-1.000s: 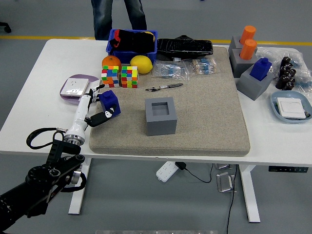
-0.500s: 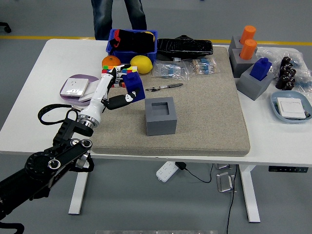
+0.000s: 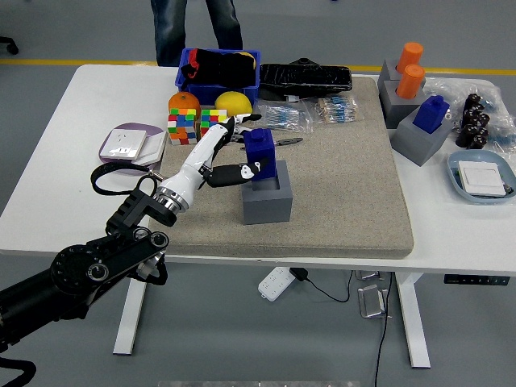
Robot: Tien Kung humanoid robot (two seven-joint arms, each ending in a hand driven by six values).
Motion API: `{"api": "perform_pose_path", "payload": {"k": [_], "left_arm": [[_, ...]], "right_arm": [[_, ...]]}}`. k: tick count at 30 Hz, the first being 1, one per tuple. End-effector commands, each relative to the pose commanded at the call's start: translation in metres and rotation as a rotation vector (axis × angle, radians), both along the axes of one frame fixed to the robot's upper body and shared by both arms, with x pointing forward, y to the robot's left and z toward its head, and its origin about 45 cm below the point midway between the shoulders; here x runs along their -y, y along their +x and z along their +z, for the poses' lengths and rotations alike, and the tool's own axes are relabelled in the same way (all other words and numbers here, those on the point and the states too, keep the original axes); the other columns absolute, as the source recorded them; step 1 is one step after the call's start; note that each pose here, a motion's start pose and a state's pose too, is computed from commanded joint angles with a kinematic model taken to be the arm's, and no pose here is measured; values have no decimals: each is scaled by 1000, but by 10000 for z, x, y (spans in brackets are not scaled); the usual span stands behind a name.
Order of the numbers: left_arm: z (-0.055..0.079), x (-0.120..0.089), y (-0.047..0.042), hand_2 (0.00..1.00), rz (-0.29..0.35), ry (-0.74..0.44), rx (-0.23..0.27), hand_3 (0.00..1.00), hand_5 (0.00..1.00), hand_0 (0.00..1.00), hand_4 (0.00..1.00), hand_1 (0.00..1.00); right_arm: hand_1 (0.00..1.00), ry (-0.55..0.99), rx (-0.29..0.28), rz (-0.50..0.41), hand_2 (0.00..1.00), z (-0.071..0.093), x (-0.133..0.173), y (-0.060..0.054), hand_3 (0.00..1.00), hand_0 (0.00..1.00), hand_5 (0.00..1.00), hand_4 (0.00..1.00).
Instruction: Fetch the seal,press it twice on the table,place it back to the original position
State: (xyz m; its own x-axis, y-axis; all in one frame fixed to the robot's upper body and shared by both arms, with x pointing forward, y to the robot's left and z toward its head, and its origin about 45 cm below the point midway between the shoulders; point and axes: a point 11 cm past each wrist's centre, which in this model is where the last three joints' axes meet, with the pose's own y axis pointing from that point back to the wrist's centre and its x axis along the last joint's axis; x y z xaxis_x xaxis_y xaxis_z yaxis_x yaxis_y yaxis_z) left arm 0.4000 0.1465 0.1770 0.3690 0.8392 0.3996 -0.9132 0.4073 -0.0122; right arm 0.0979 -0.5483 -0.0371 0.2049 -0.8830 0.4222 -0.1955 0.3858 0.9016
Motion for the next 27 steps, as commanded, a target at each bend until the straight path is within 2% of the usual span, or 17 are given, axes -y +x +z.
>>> {"api": "perform_pose_path", "payload": {"k": [9, 19, 27], "left_arm": [[-85, 83, -33, 387, -35, 47, 0, 852, 2, 830, 541, 468], [-155, 131, -48, 388, -46, 69, -2, 854, 2, 830, 541, 470], [-125, 97, 19, 388, -27, 81, 20, 854, 2, 830, 540, 473]], "right_arm": [[712, -4, 0, 3, 705, 13, 18, 5, 666, 802, 564, 770], [712, -2, -7, 5, 705, 0, 8, -21, 666, 802, 563, 770], [712, -1, -2, 6, 706, 8, 10, 1, 666, 801, 563, 771]]}}
